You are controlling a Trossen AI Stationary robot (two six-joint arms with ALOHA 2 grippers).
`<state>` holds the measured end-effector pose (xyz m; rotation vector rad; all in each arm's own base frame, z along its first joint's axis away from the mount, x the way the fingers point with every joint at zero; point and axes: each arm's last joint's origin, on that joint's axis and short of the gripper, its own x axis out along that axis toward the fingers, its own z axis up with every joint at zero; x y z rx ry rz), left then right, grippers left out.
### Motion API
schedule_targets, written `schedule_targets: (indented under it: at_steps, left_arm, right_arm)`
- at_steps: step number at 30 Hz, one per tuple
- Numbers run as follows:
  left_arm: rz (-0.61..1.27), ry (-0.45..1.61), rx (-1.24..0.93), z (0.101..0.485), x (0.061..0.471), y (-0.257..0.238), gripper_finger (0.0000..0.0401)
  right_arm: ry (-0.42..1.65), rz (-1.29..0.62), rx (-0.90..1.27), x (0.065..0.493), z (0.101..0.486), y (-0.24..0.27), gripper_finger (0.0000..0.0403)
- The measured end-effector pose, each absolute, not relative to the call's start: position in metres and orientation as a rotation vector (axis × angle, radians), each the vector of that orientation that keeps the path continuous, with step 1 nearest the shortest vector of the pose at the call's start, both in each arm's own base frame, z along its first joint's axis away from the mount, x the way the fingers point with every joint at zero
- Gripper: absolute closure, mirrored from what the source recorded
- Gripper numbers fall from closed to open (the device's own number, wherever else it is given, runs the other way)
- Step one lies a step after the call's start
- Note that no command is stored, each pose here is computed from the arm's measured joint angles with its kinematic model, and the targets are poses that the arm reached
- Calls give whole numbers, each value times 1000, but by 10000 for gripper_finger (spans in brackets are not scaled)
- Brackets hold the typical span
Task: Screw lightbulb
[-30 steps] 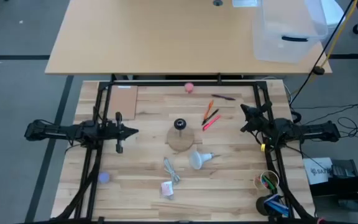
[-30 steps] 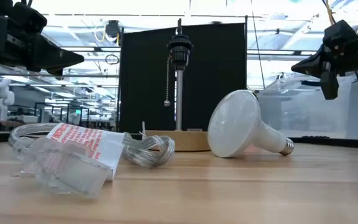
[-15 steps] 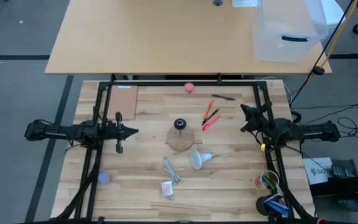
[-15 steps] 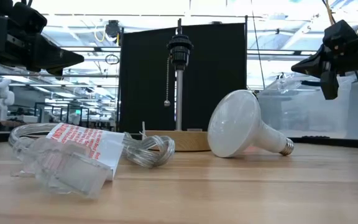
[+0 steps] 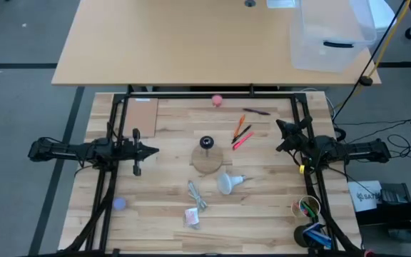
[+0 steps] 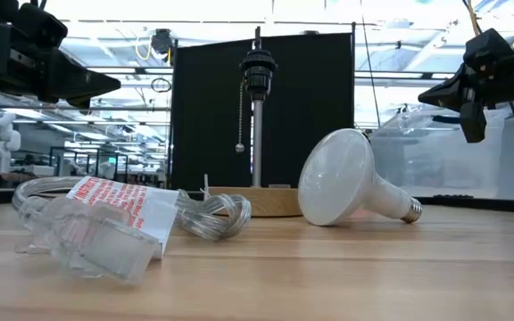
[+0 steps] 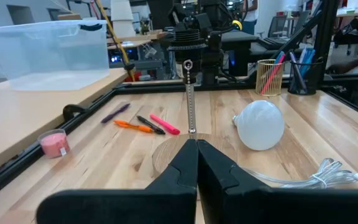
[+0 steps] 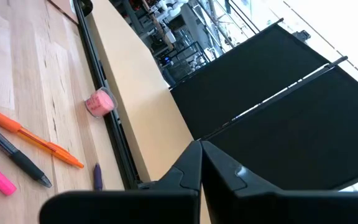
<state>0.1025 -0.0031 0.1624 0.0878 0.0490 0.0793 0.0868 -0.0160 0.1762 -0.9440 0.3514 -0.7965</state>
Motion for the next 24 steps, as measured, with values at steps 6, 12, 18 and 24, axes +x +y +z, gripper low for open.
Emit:
schedule_targets:
  at_steps: [6,12,18,24]
  left_arm:
    - [79,43,92,163,103,-3,401]
    - [80,-185,-32,185,101,-3,401]
    - [68,-442,-108,208,93,-2,401]
    - [84,-555,-61,218,88,-2,401]
  right_arm:
    - [352,-796,-944,87,176,-16,403]
    - [351,-796,-944,87,176,-16,403]
    - [352,-797,-944,87,176,-16,403]
    - [352,-797,-944,87,176,-16,403]
